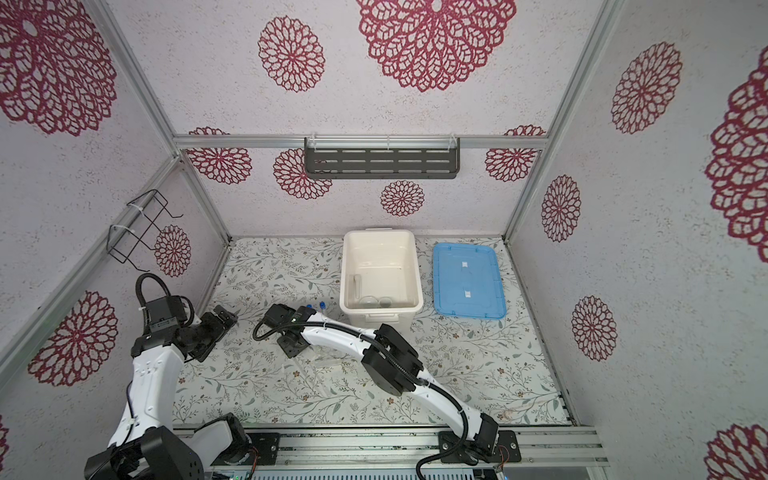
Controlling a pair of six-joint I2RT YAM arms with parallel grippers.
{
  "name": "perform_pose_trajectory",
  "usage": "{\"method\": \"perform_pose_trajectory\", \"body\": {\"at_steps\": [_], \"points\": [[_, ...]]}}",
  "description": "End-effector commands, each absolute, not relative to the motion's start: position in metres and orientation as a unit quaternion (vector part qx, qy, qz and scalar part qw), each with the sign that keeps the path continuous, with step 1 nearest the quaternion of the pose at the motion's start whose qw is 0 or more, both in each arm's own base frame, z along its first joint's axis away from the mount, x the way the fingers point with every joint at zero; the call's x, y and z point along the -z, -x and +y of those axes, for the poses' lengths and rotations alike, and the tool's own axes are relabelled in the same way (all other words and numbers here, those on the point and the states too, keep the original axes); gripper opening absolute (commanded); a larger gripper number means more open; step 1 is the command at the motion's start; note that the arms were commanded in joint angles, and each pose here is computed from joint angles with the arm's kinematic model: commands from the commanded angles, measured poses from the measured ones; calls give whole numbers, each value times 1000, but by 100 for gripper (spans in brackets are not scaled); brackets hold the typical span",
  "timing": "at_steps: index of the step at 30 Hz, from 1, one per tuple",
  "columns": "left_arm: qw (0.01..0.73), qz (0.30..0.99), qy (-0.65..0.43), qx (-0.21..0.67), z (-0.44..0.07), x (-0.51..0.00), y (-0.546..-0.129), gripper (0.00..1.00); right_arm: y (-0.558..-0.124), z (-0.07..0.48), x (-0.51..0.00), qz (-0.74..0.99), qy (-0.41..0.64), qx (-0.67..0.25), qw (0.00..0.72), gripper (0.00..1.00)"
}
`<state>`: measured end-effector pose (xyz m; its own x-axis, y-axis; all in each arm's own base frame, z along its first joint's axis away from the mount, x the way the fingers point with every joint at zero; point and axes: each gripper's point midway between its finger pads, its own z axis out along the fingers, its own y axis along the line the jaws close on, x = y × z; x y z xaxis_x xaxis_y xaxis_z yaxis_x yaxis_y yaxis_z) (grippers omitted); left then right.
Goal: Organize the chemistry lab equipment
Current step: 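Swing the right gripper toward the clear blue-capped tubes on the table, then lower the right gripper and close it on a clear tube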
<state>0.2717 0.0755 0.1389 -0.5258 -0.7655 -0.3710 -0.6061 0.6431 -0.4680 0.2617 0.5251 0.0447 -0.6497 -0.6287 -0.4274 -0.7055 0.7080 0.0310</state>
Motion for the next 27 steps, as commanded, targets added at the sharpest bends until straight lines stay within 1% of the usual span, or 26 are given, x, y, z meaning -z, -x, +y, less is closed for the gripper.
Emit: {"method": "perform_pose_trajectory", "body": {"at_steps": [1,9,12,14,16,17,23,27], "points": [[293,856,402,141,79,-142,-274,97,-259,529,-58,899,375,-102,203,39],[293,856,401,140,78,-142,-273,98,-238,553,-93,869,412,-140,235,40],[289,854,405,149,76,-142,-273,97,-231,559,-102,856,432,-162,233,41],[277,850,419,159,74,-139,-272,97,-221,564,-100,843,456,-183,219,43],[263,850,424,169,70,-134,-271,97,-197,573,-93,828,485,-196,203,44],[258,850,427,171,69,-132,-271,97,-193,573,-88,826,492,-193,198,45],[256,851,428,164,71,-130,-268,97,-198,566,-66,830,501,-151,192,45],[259,850,428,166,71,-132,-267,97,-195,566,-62,828,507,-149,186,46]]}}
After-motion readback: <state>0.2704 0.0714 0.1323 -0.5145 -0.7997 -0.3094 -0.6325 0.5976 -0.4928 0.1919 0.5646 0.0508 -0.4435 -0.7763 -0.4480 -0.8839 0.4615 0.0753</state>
